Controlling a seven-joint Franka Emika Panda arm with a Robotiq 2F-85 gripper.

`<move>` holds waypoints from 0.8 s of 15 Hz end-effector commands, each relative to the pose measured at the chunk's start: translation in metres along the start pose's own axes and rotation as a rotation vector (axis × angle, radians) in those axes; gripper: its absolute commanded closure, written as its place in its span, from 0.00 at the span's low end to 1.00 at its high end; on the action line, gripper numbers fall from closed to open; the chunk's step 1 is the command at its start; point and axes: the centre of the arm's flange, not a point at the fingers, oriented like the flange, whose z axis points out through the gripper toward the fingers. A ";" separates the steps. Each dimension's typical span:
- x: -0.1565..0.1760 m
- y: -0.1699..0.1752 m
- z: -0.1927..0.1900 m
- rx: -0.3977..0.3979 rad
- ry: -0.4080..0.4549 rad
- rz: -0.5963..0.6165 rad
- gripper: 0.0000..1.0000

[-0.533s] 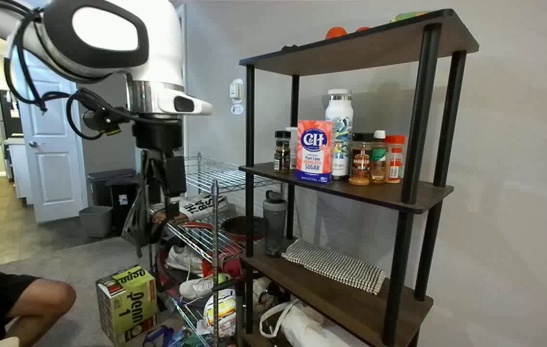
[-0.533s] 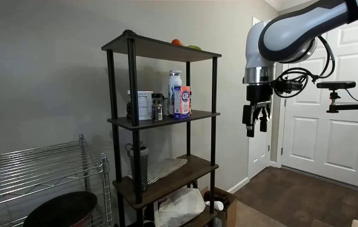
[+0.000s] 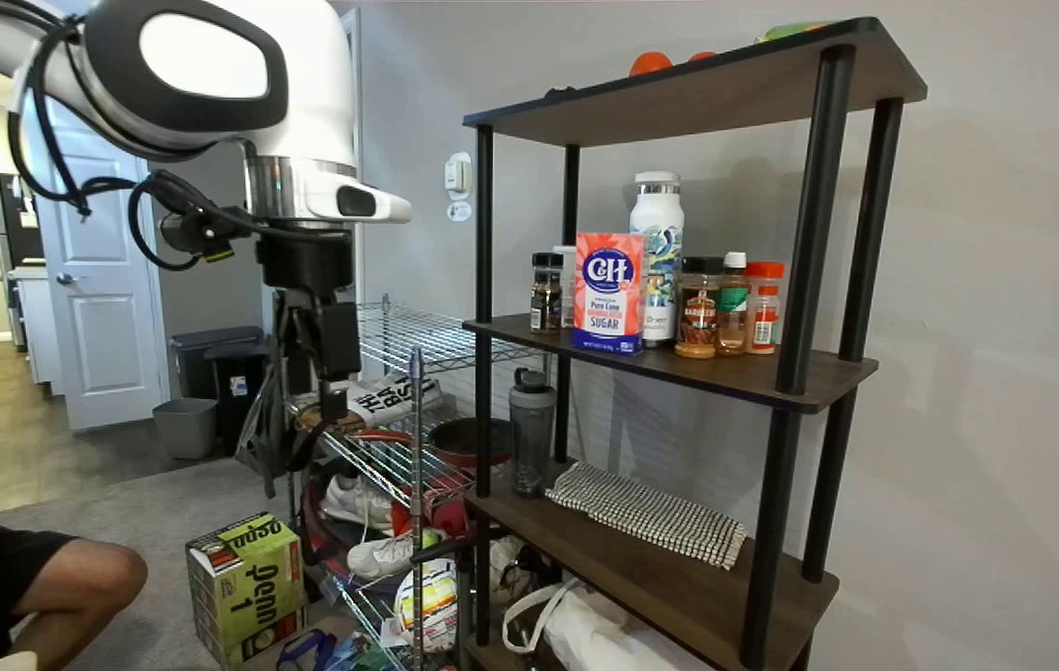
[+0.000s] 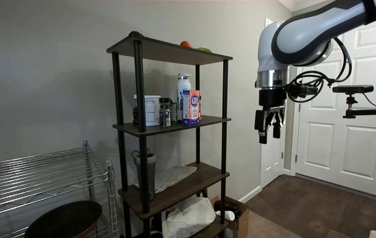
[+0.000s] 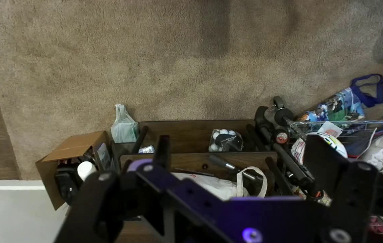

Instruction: Move the orange box on the second shelf to the right

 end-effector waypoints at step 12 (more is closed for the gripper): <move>0.004 0.000 0.001 -0.011 -0.004 -0.002 0.00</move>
